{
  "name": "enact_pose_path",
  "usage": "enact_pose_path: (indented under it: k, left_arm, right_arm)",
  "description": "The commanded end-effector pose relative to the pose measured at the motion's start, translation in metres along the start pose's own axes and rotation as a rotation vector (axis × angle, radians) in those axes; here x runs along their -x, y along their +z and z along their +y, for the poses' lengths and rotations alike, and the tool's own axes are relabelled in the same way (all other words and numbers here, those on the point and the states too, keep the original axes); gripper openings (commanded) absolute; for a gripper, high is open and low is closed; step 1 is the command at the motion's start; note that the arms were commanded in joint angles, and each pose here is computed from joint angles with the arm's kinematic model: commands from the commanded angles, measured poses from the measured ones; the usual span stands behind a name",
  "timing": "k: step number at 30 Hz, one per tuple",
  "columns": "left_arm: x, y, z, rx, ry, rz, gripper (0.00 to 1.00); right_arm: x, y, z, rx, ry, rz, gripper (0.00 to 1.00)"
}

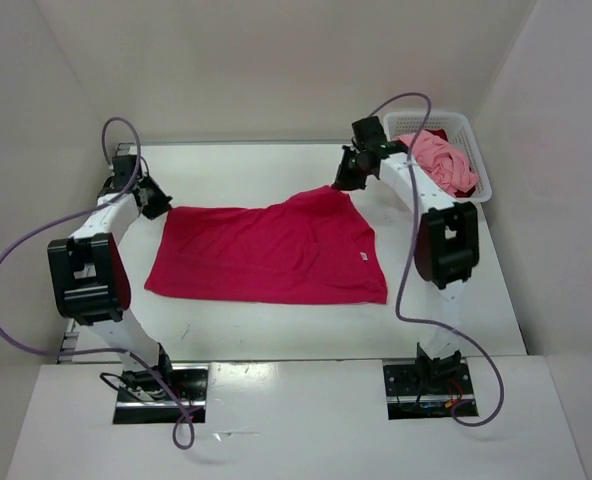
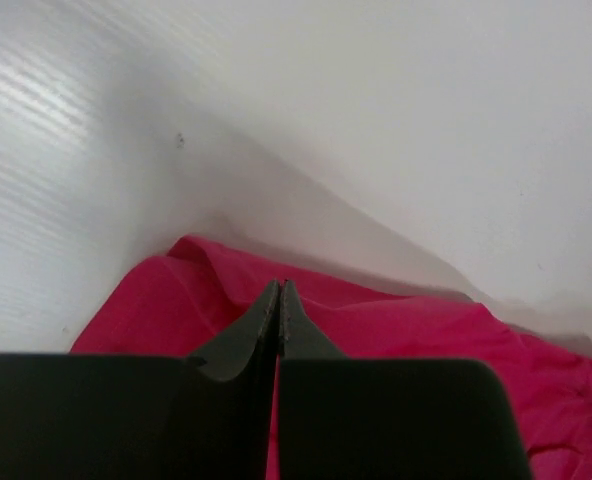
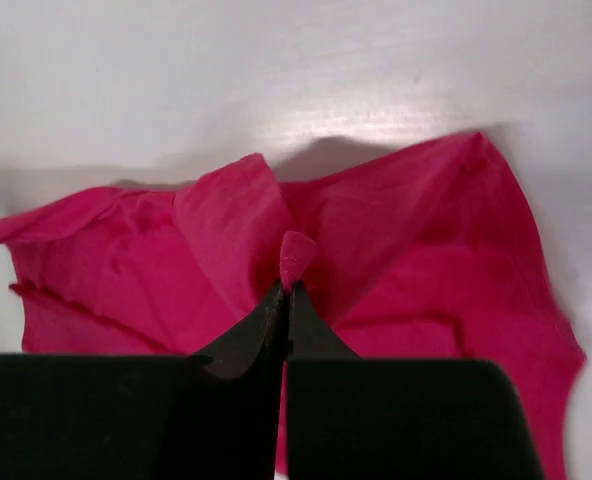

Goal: Fold and stack the t-shirts
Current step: Grap the side of the flattened tshirt furthest away from the robot with both arms, then fold the other side of the tshirt into a rectangle

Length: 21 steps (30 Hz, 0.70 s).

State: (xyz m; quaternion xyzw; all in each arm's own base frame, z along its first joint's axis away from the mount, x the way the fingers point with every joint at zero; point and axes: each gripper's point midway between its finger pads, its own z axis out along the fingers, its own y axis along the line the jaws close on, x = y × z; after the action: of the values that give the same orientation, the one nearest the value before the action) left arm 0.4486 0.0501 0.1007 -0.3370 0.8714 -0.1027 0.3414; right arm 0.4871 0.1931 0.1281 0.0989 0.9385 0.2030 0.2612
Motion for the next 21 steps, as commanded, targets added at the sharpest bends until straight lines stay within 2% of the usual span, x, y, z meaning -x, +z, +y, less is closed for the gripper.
enact_pose_path:
  k: [1,3,6,8,9,16,21]
  left_arm:
    - [-0.004,-0.018,0.004,-0.018,0.012,-0.004,0.0]
    - [-0.006,-0.026,0.009,-0.012,-0.004,-0.007,0.0]
    - [-0.016,-0.029,0.024,0.005,-0.024,0.01,0.0]
    - [-0.02,-0.031,0.036,0.022,-0.054,0.024,0.0]
    - [-0.024,-0.03,0.038,0.027,-0.055,0.031,0.0]
    - [-0.044,-0.029,0.058,0.049,-0.127,0.089,0.0]
    - [-0.038,-0.043,0.064,0.044,-0.198,0.057,0.0]
  right_arm:
    - [0.0,-0.047,0.004,0.057,0.013,-0.083,0.0]
    - [-0.012,-0.056,-0.001,0.058,0.023,-0.083,0.0]
    - [-0.056,-0.07,-0.024,0.024,0.035,-0.029,0.01]
    - [-0.066,-0.088,-0.028,0.023,0.042,-0.048,0.01]
    - [-0.087,-0.085,-0.041,0.0,0.05,-0.01,0.01]
    - [-0.154,-0.104,-0.07,-0.032,0.134,0.073,0.03]
    - [-0.194,-0.114,-0.076,-0.041,0.179,0.14,0.06]
